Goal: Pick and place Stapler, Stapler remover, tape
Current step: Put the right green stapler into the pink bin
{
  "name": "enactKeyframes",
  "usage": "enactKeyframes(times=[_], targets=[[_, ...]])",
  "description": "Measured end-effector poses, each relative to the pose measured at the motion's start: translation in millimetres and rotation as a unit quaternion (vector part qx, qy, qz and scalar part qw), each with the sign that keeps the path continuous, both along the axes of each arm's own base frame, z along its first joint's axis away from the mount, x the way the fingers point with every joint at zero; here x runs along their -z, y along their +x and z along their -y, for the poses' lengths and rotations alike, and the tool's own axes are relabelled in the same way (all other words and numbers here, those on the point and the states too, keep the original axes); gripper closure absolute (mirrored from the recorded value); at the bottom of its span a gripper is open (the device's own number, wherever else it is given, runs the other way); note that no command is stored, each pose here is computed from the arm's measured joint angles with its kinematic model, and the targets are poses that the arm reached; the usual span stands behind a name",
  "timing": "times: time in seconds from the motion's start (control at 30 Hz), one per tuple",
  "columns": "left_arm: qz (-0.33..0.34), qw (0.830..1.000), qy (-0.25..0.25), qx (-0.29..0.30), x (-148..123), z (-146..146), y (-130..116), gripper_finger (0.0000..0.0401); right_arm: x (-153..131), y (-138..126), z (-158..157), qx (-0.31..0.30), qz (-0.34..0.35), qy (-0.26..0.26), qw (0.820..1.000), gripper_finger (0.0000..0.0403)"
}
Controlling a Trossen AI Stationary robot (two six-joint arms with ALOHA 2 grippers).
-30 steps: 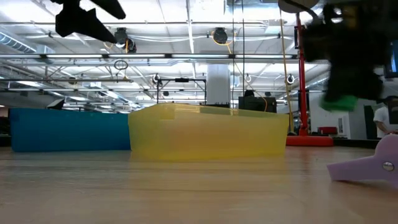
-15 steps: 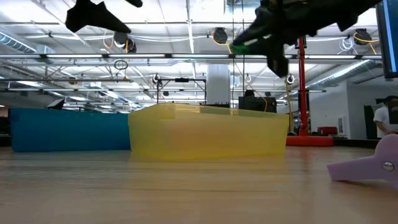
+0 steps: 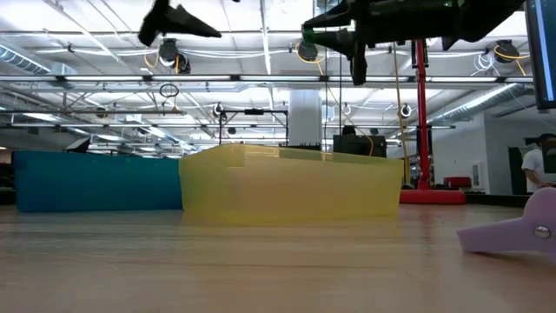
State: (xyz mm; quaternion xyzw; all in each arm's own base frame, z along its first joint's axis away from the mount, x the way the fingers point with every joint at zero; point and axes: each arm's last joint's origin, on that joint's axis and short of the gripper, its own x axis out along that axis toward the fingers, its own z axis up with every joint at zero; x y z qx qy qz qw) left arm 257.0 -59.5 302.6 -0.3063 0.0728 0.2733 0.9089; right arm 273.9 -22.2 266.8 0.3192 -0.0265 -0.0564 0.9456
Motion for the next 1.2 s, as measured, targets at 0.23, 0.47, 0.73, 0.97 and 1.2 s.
enactKeyframes(times=[0.23,0.47,0.73,0.97,1.2], targets=[[0.044,0.999,-0.007,0.002,3.6,-24.5,29.6,0.0118,0.5,17.4,7.9,0.006,0.04,0.012,0.999,0.0346],[0.05,0.996,-0.066,0.037,16.3,-67.0,47.8,0.0118,-8.2,32.5,25.3,0.007,0.053,0.024,0.998,0.0346],[0.06,0.991,-0.076,0.095,15.0,-86.2,50.7,0.0118,-10.4,31.0,46.2,0.033,0.042,0.027,0.998,0.0346],[0.088,0.985,-0.07,0.128,8.7,-94.2,51.6,0.0118,-7.1,30.7,49.7,0.039,0.027,0.03,0.998,0.0346],[0.097,0.983,-0.073,0.136,7.1,-102.1,51.0,0.0118,5.7,40.5,50.1,0.024,0.019,0.059,0.998,0.0346]])
